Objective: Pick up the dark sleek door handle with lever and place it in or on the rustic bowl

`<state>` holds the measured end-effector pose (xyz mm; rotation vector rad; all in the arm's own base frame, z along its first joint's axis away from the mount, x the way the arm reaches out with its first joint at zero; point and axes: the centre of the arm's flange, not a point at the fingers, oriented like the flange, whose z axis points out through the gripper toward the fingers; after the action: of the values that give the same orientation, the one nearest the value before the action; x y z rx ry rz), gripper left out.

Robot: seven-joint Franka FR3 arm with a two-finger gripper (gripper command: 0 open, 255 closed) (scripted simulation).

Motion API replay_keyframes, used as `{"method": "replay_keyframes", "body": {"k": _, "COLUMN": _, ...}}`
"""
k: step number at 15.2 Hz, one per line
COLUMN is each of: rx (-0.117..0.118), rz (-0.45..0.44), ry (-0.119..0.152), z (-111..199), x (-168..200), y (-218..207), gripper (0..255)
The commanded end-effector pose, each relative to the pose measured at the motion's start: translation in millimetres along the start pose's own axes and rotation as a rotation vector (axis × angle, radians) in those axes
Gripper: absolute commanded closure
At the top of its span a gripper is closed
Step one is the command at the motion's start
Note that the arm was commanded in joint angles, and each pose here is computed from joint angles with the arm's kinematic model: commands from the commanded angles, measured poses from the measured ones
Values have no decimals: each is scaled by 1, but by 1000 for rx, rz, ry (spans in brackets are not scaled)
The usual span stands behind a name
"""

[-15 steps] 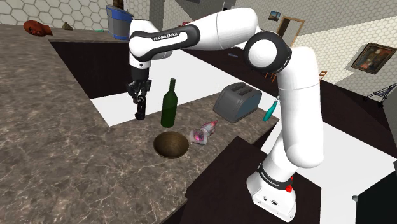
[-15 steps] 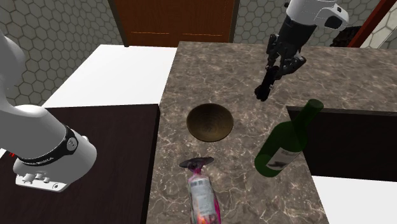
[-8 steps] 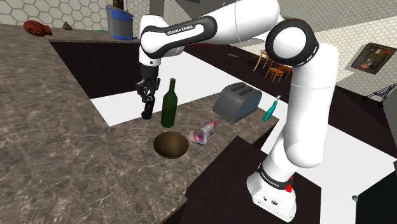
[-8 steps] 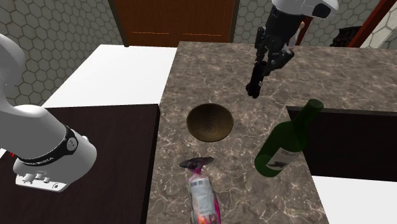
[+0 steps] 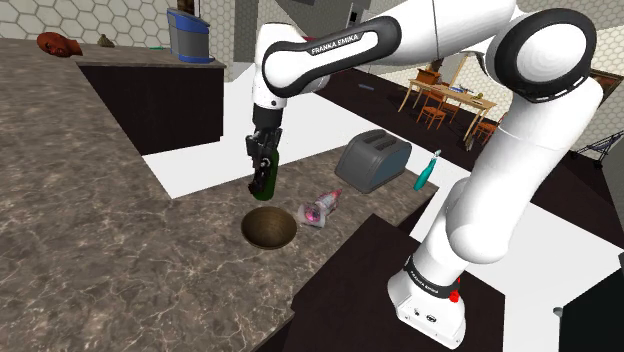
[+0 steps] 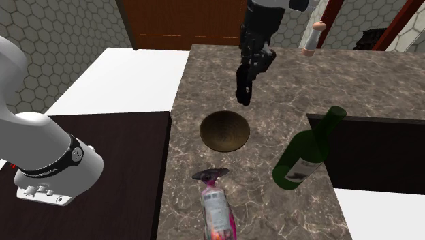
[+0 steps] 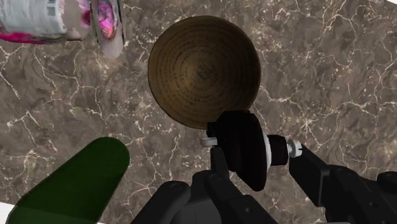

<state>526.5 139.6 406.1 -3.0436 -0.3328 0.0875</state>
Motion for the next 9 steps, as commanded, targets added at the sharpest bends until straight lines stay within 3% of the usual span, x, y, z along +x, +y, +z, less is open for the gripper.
{"method": "replay_keyframes", "body": {"k": 1, "rx": 0, "rz": 0, "ry": 1, "z": -5, "x": -25, "y": -3, "gripper": 255}}
{"method": "replay_keyframes", "body": {"k": 2, "rx": 0, "rz": 0, "ry": 1, "z": -8, "x": -45, "y": -3, "gripper": 255}}
{"method": "replay_keyframes", "body": {"k": 9, "rx": 0, "rz": 0, "ry": 1, "z": 28, "x": -43, "y": 0, "gripper": 255}}
